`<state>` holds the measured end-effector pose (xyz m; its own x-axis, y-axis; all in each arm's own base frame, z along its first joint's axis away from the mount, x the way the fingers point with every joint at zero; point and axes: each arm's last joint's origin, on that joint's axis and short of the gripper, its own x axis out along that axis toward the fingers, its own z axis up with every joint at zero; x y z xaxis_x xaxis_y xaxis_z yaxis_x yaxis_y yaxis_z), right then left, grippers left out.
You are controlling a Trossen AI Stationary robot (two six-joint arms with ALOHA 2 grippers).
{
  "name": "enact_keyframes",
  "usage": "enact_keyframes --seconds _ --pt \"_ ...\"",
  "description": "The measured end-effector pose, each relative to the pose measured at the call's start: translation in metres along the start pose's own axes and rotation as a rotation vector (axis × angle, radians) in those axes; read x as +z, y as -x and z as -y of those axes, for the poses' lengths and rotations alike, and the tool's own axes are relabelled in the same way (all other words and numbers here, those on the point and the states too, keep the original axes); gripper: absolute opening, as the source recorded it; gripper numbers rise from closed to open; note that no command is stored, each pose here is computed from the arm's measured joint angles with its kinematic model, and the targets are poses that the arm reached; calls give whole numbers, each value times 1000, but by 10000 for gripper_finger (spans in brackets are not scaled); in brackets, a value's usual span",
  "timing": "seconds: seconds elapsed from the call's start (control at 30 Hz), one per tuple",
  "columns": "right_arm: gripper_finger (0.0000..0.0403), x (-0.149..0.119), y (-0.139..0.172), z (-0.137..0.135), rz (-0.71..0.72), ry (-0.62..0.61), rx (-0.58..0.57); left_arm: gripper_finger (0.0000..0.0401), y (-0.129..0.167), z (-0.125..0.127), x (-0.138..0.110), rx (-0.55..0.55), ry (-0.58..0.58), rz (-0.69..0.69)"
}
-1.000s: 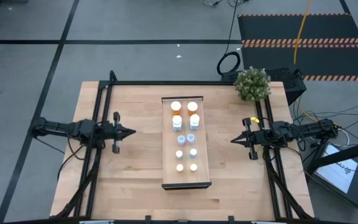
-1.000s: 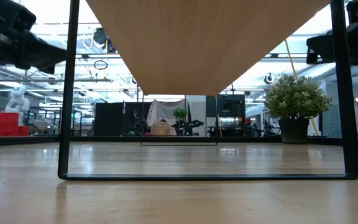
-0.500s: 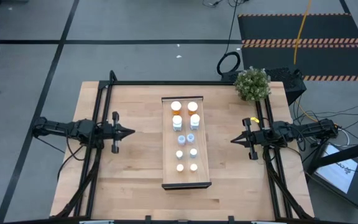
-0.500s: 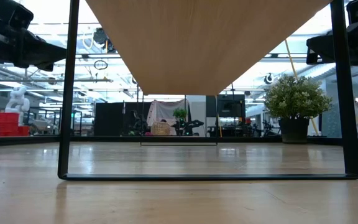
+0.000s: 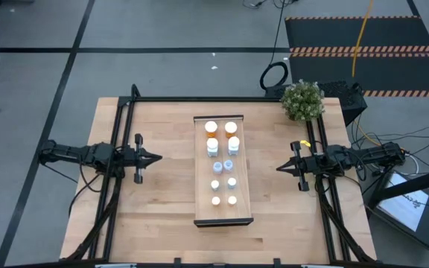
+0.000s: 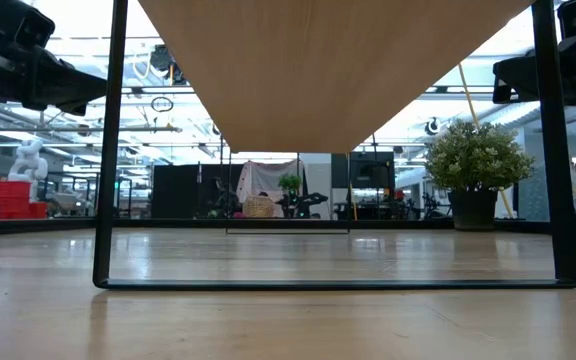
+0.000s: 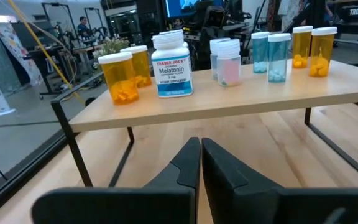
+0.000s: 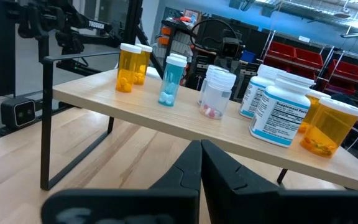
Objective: Pick and place medicine bottles onto shelf by color
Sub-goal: Return to Home Position
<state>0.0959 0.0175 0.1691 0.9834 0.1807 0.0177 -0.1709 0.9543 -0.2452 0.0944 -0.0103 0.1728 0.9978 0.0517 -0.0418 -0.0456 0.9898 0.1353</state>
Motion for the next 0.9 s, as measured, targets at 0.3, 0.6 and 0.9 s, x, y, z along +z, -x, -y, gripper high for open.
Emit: enact_keyframes --seconds 0.3,0.6,0.9 --pt "0 0 0 0 0 0 0 3 0 0 0 0 0 0" --pt "0 0 0 0 -1 0 0 33 0 0 0 0 0 0" --pt "0 0 0 0 -1 0 0 37 0 0 0 0 0 0"
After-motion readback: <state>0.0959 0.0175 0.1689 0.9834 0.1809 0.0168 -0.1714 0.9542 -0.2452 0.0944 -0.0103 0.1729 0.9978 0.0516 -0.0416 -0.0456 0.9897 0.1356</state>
